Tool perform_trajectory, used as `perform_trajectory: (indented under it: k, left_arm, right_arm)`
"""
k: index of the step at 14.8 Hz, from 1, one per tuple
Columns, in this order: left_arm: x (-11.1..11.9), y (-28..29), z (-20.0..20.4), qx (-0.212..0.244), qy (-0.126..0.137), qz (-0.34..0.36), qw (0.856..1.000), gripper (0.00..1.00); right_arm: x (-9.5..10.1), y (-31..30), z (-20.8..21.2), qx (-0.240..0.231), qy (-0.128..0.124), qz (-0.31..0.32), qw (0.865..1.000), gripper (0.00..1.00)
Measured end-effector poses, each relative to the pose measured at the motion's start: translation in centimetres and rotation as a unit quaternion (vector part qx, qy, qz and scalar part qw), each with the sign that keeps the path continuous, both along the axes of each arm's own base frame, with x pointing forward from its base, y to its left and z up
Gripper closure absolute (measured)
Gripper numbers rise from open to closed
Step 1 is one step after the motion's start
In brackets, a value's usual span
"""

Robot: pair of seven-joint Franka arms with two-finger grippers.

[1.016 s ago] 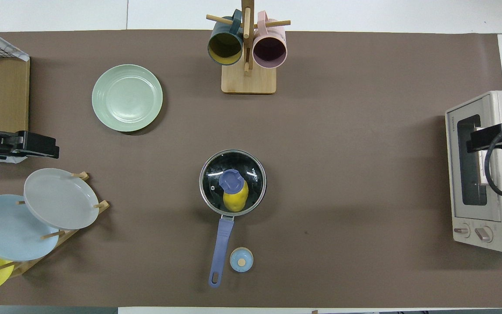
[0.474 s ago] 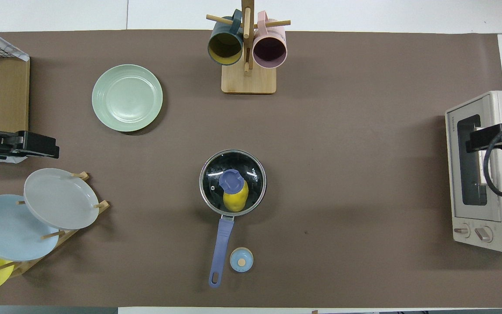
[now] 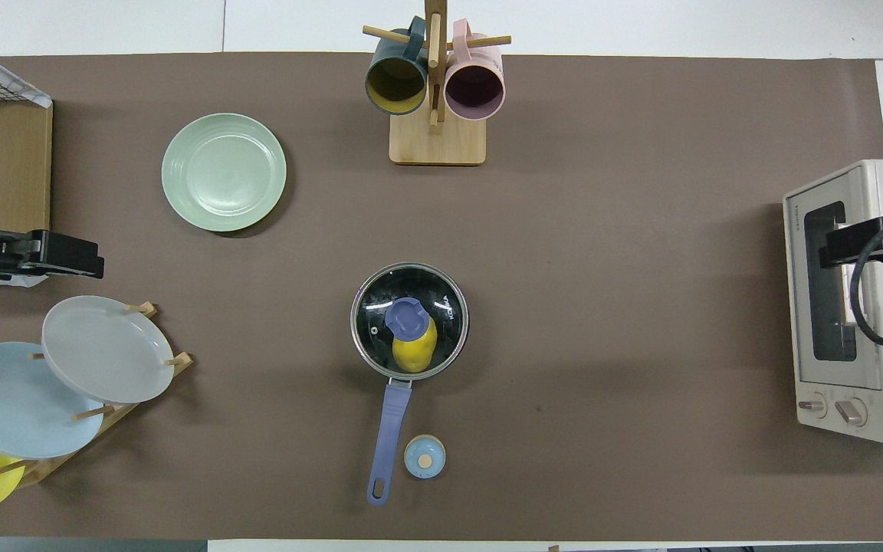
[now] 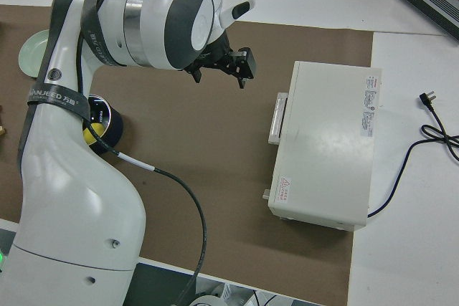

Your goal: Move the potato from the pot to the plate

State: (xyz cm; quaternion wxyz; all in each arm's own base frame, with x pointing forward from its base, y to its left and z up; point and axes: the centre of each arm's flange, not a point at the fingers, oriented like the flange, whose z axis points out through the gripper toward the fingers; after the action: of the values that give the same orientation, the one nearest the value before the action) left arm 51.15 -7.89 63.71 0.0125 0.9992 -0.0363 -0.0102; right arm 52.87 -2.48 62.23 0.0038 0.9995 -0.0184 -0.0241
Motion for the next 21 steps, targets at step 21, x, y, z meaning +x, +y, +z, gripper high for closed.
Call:
perform_trajectory:
  k: [21]
  left_arm:
    - [0.0, 0.2, 0.0, 0.0, 0.0, 0.002, 1.0, 0.0]
  right_arm:
    - [-1.0, 15.9, -0.8, 0.03, -0.01, 0.067, 0.997, 0.0]
